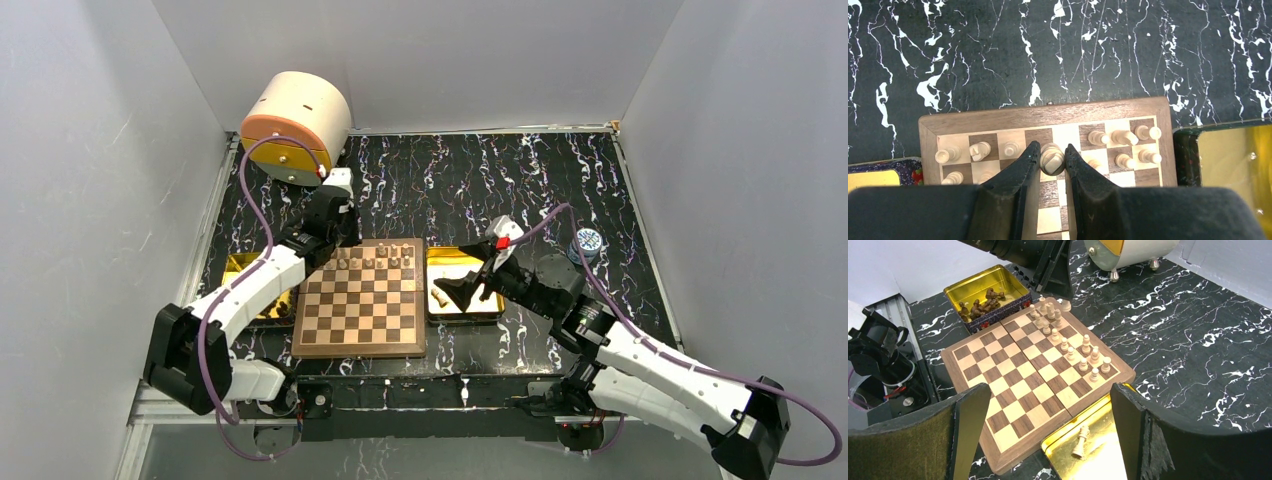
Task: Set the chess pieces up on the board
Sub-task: Place the chess piece on the chessboard.
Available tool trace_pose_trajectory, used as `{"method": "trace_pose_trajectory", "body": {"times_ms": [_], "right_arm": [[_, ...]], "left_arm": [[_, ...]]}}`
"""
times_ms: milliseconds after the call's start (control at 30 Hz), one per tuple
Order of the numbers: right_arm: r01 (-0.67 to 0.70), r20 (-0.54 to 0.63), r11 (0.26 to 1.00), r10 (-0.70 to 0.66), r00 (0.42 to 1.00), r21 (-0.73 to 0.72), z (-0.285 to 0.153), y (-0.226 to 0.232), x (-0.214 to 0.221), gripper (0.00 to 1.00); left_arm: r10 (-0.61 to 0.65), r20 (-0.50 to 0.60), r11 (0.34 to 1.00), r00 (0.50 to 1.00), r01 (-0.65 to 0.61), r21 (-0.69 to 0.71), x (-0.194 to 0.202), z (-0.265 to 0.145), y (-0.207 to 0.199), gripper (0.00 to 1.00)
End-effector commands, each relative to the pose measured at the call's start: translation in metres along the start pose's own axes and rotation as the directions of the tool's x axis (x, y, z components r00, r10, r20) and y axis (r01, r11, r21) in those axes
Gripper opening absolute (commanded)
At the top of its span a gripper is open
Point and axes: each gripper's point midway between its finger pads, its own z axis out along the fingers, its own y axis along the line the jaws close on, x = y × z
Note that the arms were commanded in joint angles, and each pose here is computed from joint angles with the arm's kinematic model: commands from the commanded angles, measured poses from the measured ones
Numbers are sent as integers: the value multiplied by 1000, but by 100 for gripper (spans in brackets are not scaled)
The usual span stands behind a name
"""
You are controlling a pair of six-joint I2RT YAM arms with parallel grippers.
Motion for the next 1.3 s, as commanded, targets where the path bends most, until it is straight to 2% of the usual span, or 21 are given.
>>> {"method": "trace_pose_trajectory", "body": {"times_ms": [0,200,1267], "right_arm": [[26,47,1000,-27,999,16,-2,-2,-11,99],[28,51,1000,-28,998,12,-2,-2,-10,99],[27,49,999,-28,998,16,1,-3,-6,99]], "left_arm": [[-1,45,999,999,3,-39,-8,11,4,0],[10,-11,999,1000,-10,-51,11,25,6,0],[-14,-58,999,998,16,45,35,46,-13,3]]}}
